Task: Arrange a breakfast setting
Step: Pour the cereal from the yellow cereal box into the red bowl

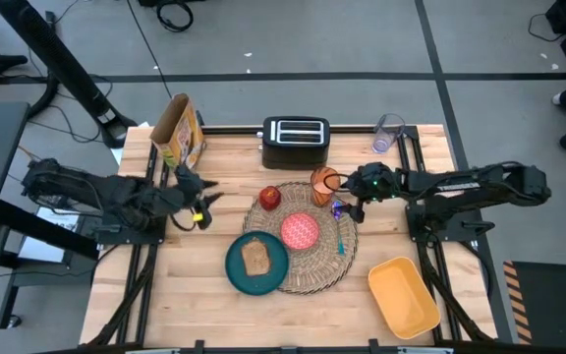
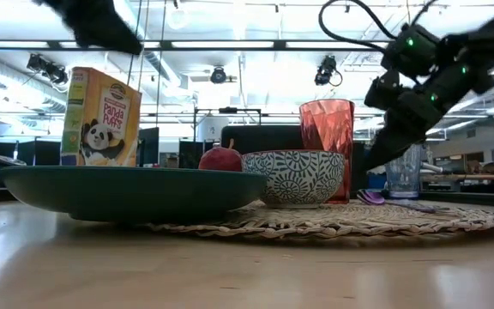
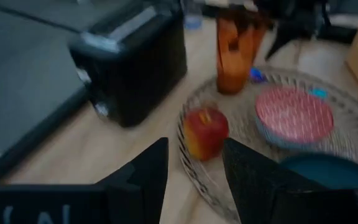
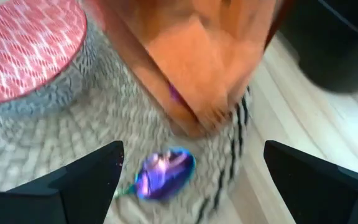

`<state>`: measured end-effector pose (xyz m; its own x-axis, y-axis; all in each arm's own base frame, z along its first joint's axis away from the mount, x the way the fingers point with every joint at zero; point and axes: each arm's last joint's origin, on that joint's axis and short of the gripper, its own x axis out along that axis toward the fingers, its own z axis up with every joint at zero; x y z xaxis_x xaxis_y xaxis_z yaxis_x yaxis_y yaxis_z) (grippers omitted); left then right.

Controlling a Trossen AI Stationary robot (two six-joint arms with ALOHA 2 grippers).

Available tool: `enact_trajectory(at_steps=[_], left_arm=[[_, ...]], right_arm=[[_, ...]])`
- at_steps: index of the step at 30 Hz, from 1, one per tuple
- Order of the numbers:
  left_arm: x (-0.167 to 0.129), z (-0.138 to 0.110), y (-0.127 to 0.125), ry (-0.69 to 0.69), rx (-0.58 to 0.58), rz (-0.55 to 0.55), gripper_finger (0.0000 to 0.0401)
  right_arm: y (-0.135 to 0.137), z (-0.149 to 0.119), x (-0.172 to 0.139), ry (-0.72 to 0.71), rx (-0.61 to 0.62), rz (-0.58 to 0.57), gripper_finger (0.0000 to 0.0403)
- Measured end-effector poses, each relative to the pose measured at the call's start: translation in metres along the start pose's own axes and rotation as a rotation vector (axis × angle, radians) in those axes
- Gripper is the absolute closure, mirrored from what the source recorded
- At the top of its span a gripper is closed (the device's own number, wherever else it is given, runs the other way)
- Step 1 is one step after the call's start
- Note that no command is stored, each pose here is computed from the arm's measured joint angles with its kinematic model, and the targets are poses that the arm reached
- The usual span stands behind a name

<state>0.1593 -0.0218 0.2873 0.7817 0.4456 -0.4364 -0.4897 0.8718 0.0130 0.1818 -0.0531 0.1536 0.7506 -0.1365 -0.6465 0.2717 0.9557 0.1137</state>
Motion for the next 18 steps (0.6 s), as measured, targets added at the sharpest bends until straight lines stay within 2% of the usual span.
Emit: enact_trajectory(at_steps=[4, 9, 11, 15, 18], left_arm=[[-0.012, 0.038, 0.012, -0.049, 0.0, 0.058, 0.0241], [-0.033, 0.081, 0.037, -0.095, -0.005, 0.221, 0.0241], [-0.043, 0.092, 0.048, -0.091, 0.035, 0.287, 0.0236], [-0.063, 0.11, 0.067, -0.093, 0.02, 0.398, 0.0199], [-0.072, 0.106, 0.08, -0.021, -0.014, 0.504, 0.0154]], right_arm=[[0.004, 0.01, -0.018, 0.1, -0.009, -0.049, 0.0013], [0.011, 0.025, -0.041, 0.134, -0.013, -0.082, 0.0023], [0.014, 0.031, -0.049, 0.121, -0.009, -0.085, 0.0025], [0.018, 0.039, -0.061, 0.076, -0.018, -0.073, 0.0025], [0.02, 0.041, -0.068, 0.048, -0.023, -0.064, 0.0025]])
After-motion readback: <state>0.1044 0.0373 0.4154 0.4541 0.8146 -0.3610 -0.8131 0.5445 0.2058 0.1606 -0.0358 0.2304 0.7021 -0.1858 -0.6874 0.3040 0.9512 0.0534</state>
